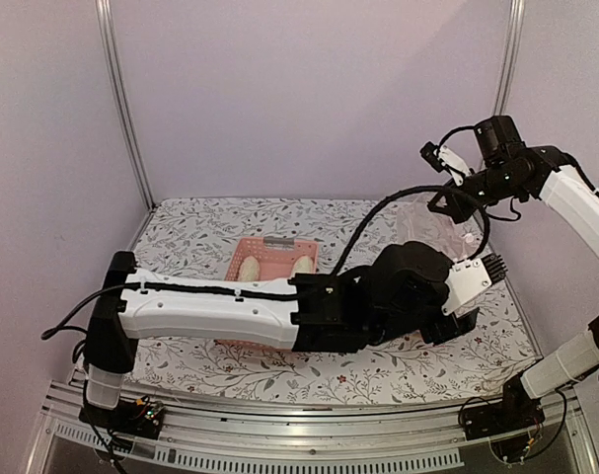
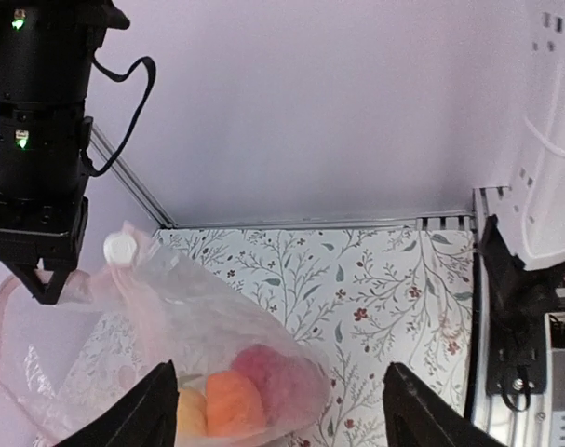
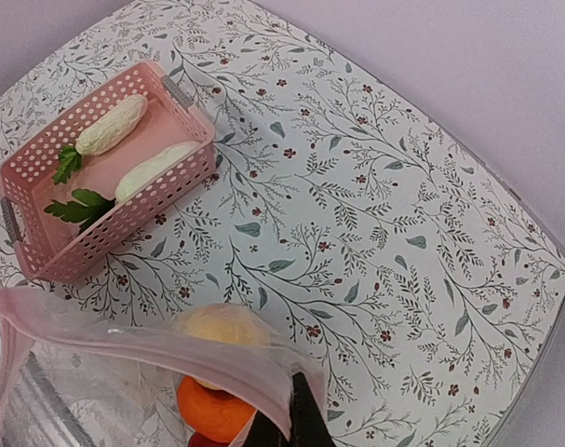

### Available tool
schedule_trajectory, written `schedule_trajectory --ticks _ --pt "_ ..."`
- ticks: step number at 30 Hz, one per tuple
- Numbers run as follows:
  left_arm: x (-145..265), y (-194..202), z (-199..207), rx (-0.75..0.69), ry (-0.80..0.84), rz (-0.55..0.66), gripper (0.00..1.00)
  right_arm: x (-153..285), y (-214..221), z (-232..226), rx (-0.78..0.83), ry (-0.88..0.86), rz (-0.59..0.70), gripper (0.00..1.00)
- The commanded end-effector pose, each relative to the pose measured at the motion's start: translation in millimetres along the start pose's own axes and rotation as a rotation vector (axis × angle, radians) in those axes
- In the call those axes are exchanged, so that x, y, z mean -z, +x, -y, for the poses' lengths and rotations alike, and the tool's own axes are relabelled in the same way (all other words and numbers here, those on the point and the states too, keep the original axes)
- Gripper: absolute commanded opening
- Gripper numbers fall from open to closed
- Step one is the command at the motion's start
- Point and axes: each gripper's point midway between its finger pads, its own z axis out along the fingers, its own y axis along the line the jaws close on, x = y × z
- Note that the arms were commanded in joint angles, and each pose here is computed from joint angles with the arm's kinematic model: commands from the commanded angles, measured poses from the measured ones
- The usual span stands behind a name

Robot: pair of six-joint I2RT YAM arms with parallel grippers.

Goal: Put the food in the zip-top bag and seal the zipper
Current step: Adjust the zipper food storage bag at the center of the board, then pick up the fake vegetable from the bin.

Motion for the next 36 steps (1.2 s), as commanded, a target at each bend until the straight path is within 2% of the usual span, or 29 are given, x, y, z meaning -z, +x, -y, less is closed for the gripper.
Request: schedule_trajectory --ticks 1,3,6,13,16,20,25,36 --pt "77.9 -54.4 14.5 -0.003 -0.06 0.097 0.79 3.5 1.0 18.0 -0.005 0.071 0.029 0.0" --pt "93.4 -42.6 18.9 0.049 -0.064 0.078 0.82 3.7 0.2 22.4 -0.011 0.084 0.036 0.0" --pt "106.2 -9.6 4.5 0.165 -0.128 0.002 0.82 7.3 -4.7 40.2 -0.039 0.137 0.05 0.0" --pt "135.3 86.1 -69.6 0.374 -0.376 -0.276 0.82 33.1 -35.6 87.2 -0.09 0.275 0.133 0.0" --pt "152.0 128.2 -110.6 0.527 -0.509 -0.379 0.81 37.7 -45.7 80.6 -0.083 0.244 0.18 0.0" --pt "171.0 174.1 -151.3 0.642 -0.631 -0.477 0.8 21.7 -33.5 55.9 -0.089 0.107 0.187 0.0" --pt "179.0 212.1 -177.7 0.697 -0.682 -0.553 0.68 -6.3 0.4 33.7 -0.118 -0.015 0.123 0.0" --pt "185.5 265.8 -187.1 0.729 -0.725 -0.699 0.65 -2.7 16.4 7.8 -0.121 -0.12 0.102 0.0"
